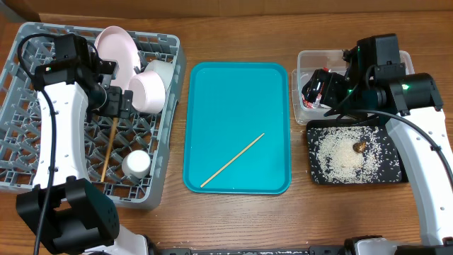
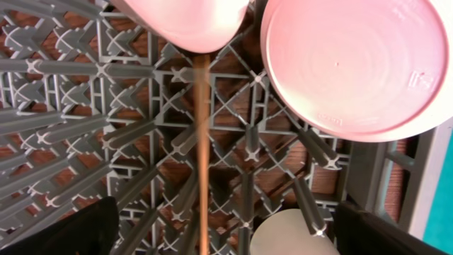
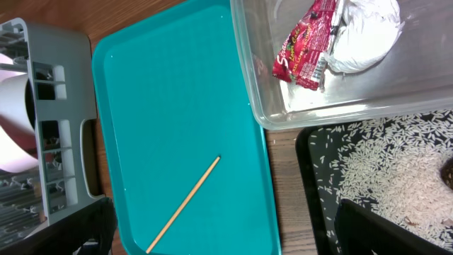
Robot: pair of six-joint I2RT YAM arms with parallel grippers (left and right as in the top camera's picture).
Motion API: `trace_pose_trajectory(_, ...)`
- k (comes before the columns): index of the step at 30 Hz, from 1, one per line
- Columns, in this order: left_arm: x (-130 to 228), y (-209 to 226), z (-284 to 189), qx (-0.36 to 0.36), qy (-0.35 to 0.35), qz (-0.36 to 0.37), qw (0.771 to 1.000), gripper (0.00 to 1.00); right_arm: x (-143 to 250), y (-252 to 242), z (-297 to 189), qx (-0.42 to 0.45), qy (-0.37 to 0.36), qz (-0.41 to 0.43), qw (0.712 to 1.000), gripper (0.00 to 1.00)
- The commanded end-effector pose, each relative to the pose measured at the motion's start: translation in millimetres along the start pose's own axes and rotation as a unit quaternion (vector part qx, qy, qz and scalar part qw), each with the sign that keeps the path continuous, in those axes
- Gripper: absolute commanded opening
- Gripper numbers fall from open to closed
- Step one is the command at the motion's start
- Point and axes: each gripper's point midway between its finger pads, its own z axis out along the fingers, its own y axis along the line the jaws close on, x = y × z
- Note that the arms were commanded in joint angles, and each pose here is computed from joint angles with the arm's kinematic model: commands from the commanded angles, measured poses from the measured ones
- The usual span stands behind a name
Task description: Sort waste into correct bins and load items into the dishwasher
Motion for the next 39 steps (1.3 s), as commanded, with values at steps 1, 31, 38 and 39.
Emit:
trace_pose_trajectory(1,-5.8,-7.9,-4.7,0.022,-0.016,-0.008,1.0,0.96,-1.2,0.8,-1.1,0.0,-0.004,-0.003,1.0,1.0)
trace_pose_trajectory(31,47.6,-302.4,22.0,0.234,0.105,0.283,0.924,0.82,-1.2,0.8,-1.1,0.0,-0.004,-0.003,1.0,1.0)
trace_pose_trajectory(38,70.8,-325.6,73.3,0.177,0.123,0.343,0.914,0.78,-1.2,0.8,-1.1,0.0,-0.004,-0.003,1.0,1.0)
trace_pose_trajectory(39,71.0,-327.1,78.3,0.165,0.122,0.35,0.914,0.77,-1.2,0.8,-1.1,0.0,-0.004,-0.003,1.0,1.0)
